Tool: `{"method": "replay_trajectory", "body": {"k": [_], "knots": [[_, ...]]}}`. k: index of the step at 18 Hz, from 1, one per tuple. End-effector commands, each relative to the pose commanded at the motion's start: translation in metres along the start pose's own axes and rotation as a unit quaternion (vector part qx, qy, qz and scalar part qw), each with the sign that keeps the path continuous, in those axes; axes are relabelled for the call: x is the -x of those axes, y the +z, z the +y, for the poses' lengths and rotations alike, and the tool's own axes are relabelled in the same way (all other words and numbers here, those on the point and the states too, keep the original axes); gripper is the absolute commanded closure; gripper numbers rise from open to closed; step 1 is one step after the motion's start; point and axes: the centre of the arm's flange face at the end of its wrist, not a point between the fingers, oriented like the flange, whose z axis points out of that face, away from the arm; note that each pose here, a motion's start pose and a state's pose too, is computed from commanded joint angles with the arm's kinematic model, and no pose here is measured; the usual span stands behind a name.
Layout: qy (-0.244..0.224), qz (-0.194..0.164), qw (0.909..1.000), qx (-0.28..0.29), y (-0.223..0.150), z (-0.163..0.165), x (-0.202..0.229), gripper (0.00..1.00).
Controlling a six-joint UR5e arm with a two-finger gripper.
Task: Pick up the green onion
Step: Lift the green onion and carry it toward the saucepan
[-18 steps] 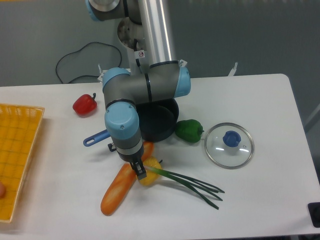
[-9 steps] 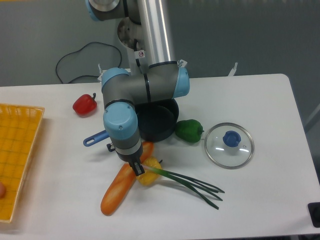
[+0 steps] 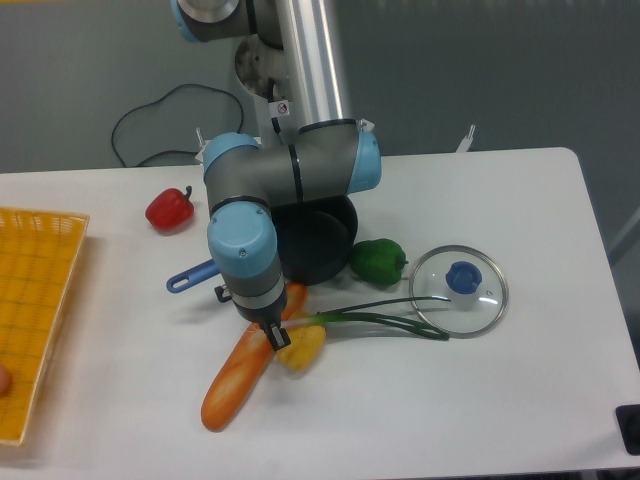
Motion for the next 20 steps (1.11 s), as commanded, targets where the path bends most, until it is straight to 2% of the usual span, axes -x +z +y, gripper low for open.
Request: {"method": "replay_trajectory", "body": {"k": [3,7,12,20], "knots": [[-0.003,-0.008,1.0000,-0.003,-0.014,0.002,0.005,0.85],[-0.033,0.002,0.9995,0.001,-0.041,0.044,0.023,0.85],[-0.060,0.010,0.9982,0.001,-0.084,0.082,0.015,0.85],[-0.084,0.014,0.9963,-0.011,-0.111,0.113,0.011,0.86]]}}
